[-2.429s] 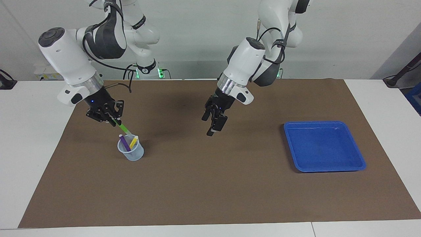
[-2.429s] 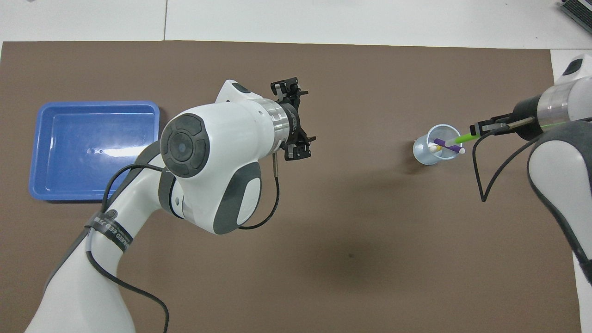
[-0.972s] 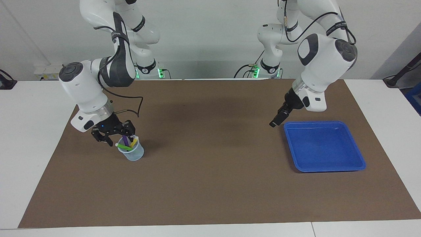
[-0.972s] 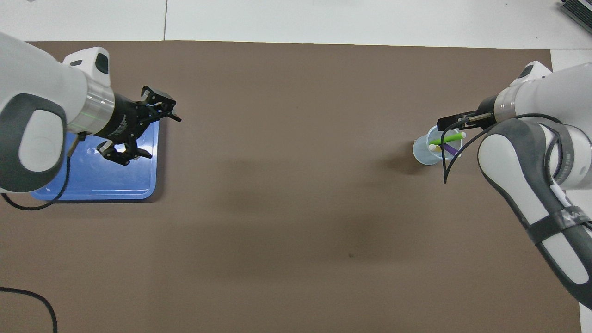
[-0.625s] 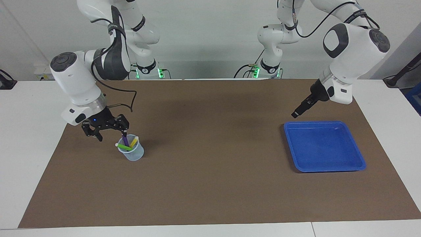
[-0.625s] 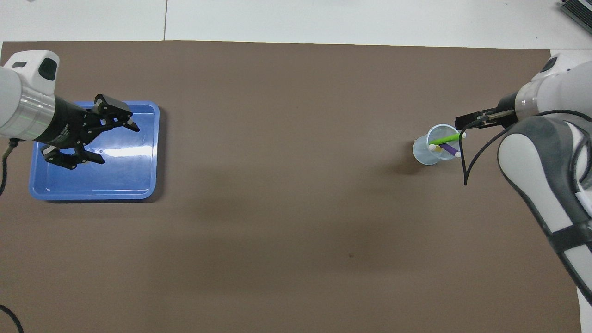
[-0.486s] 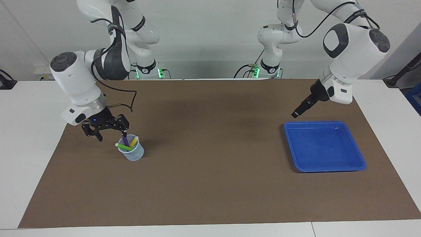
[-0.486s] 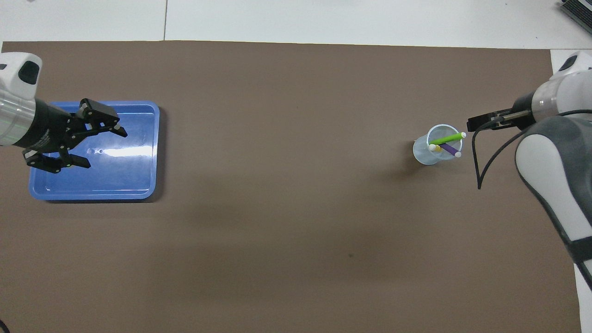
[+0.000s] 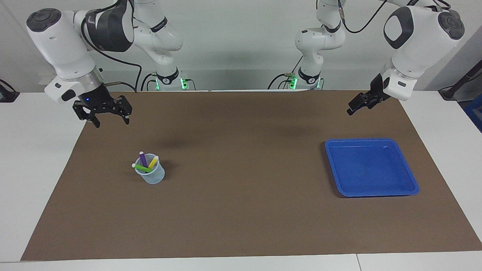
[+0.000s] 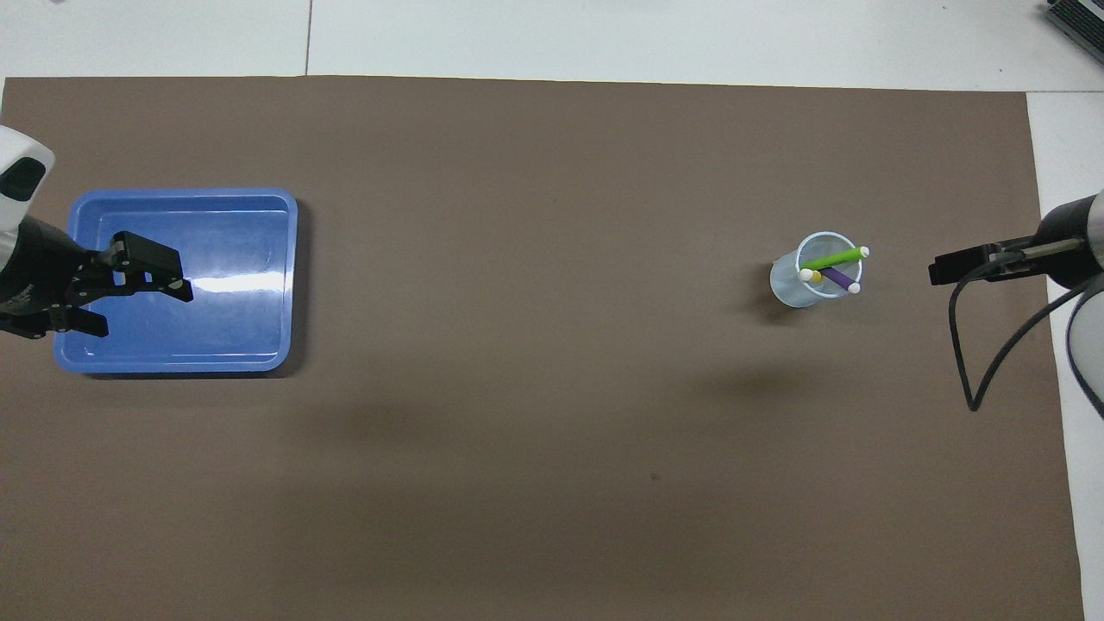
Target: Transfer and insert pens with both arms
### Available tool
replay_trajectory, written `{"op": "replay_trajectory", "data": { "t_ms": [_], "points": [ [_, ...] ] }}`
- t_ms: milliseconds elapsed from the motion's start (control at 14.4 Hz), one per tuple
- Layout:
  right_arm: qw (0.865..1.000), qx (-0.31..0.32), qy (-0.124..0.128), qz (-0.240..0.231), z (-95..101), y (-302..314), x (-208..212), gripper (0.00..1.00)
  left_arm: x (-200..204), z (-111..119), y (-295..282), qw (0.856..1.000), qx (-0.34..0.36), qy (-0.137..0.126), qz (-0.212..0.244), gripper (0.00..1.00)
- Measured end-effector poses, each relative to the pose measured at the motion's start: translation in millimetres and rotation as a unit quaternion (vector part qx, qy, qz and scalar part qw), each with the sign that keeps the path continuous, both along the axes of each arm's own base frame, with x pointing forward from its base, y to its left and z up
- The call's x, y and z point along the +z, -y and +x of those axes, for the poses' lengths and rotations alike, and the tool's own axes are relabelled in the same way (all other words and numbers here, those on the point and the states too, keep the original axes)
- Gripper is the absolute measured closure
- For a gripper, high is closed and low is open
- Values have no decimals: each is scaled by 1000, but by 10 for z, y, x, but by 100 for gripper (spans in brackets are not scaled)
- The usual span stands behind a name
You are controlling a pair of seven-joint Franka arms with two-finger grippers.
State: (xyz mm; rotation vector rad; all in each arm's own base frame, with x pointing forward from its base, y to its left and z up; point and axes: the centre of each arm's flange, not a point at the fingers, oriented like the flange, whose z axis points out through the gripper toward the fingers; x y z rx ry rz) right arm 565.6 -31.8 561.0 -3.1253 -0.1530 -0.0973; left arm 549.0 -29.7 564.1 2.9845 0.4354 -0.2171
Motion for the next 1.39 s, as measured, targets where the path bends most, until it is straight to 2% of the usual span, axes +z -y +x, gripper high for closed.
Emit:
{"op": "replay_trajectory", "data": {
  "t_ms": [139, 278, 694, 1041, 1388],
  "points": [
    [1000, -2, -5, 1, 11, -103, -39, 0, -43, -8, 7, 1000, -3, -4, 0, 0],
    [1000, -5, -21, 2, -16, -235, -71, 0, -49, -9, 19, 1000, -6, -4, 0, 0],
    [1000, -17, -25, -5, -33, -199, -55, 0, -31, 50, 77, 1000, -14, 23, -1, 0],
    [999, -16, -24, -21, -32, -158, -37, 0, -44, 70, 83, 994, -95, 43, -8, 0],
    [999, -18, -31, -21, -92, -147, 29, 0, -100, 54, 267, 989, -137, 41, 36, 0]
  ]
}}
